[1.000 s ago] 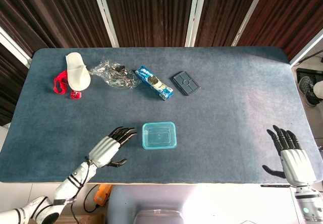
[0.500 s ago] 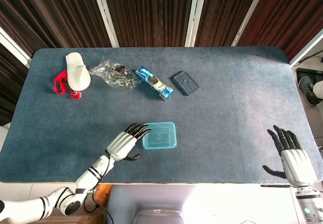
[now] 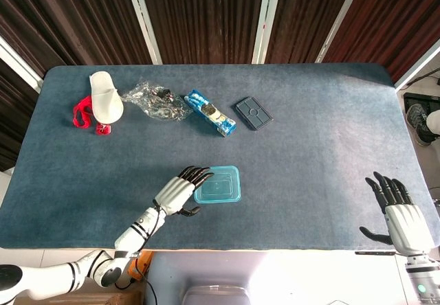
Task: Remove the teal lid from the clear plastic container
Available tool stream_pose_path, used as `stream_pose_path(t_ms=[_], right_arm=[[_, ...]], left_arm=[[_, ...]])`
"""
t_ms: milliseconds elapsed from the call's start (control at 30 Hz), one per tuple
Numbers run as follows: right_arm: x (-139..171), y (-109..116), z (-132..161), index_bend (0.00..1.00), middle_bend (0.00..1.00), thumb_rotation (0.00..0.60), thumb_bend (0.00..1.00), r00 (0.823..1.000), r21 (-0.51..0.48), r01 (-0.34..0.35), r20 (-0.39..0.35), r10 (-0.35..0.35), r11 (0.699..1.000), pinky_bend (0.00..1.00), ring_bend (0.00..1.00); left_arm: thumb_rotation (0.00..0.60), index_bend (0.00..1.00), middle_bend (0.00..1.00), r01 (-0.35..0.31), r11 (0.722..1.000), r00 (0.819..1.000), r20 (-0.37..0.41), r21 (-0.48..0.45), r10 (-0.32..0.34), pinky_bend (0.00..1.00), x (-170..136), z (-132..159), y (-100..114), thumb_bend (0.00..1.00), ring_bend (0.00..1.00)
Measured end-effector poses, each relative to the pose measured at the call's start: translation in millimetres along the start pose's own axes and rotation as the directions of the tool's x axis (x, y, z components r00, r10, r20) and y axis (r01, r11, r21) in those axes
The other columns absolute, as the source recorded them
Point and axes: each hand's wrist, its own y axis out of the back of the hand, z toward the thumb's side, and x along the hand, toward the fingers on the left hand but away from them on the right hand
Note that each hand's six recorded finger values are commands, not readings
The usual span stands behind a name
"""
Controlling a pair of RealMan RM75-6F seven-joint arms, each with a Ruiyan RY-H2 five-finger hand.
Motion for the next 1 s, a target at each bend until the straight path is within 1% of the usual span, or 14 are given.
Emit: stream_pose_path(t_ms=[300,433,700,767,800,833,867,900,933,1000], right_arm=[[2,3,-2,0.0,0.0,0.6,0.24,1.0,-0.006,0.002,0.0,-0.002,1.0,0.0,0.0],[3,4,-4,0.0,0.0,0.6,0.24,1.0,-0.007,0.003,0.002,-0.003,1.0,0.0,0.0],[3,2,-3,0.0,0.0,0.6,0.24,1.0,-0.004,-0.002,0.002,0.002,1.0,0.0,0.0],[2,2,-3,0.0,0.0,0.6,0.24,1.0,-0.003,-0.004,0.001,0.004,1.0,0.0,0.0],[2,1,-3,0.0,0.0,0.6,0.24,1.0,-0.002,-0.006,0.0,0.006,1.0,0.0,0.0],[2,1,-2,0.0,0.0,0.6,0.24,1.0,-0.001,-0.008,-0.002,0.008,1.0,0.0,0.0],[2,0,-2,0.0,0.0,0.6,0.24,1.0,0.0,-0.01,-0.003,0.01,1.0,0.0,0.0],[2,0,-1,0.0,0.0,0.6,0.24,1.0,0.001,-0.012,-0.004,0.012,1.0,0.0,0.0],[2,-1,-1,0.0,0.0,0.6,0.24,1.0,0.001,-0.015,-0.006,0.015,1.0,0.0,0.0],[2,-1,0,0.0,0.0,0.6,0.24,1.0,0.0,-0.016,-0.008,0.016,1.0,0.0,0.0]], left_arm=[[0.6,0.0,0.0,0.009,1.0,1.0,-0.015,-0.015,-0.009,0.0,16,-2,-2,0.27,0.0],[0.6,0.0,0.0,0.016,0.999,1.0,-0.027,-0.036,-0.017,0.0,20,-4,-2,0.27,0.0],[0.6,0.0,0.0,0.031,0.998,0.999,-0.036,-0.046,-0.032,0.0,24,-8,-5,0.26,0.0],[0.6,0.0,0.03,0.023,0.998,0.999,-0.036,-0.05,-0.025,0.03,25,-8,-5,0.26,0.01],[0.6,0.01,0.08,0.021,0.998,0.999,-0.037,-0.055,-0.023,0.07,25,-8,-6,0.27,0.05],[0.6,0.03,0.15,0.017,0.998,0.999,-0.037,-0.062,-0.019,0.12,25,-7,-6,0.28,0.11],[0.6,0.06,0.19,0.008,0.997,0.999,-0.036,-0.072,-0.01,0.15,26,-7,-6,0.28,0.15],[0.6,0.11,0.26,-0.003,0.997,0.999,-0.036,-0.079,0.0,0.2,26,-6,-6,0.29,0.2],[0.6,0.16,0.3,-0.016,0.996,0.999,-0.036,-0.085,0.013,0.23,27,-6,-6,0.31,0.23],[0.6,0.22,0.36,-0.047,0.995,0.999,-0.031,-0.089,0.044,0.26,27,-6,-6,0.32,0.25]])
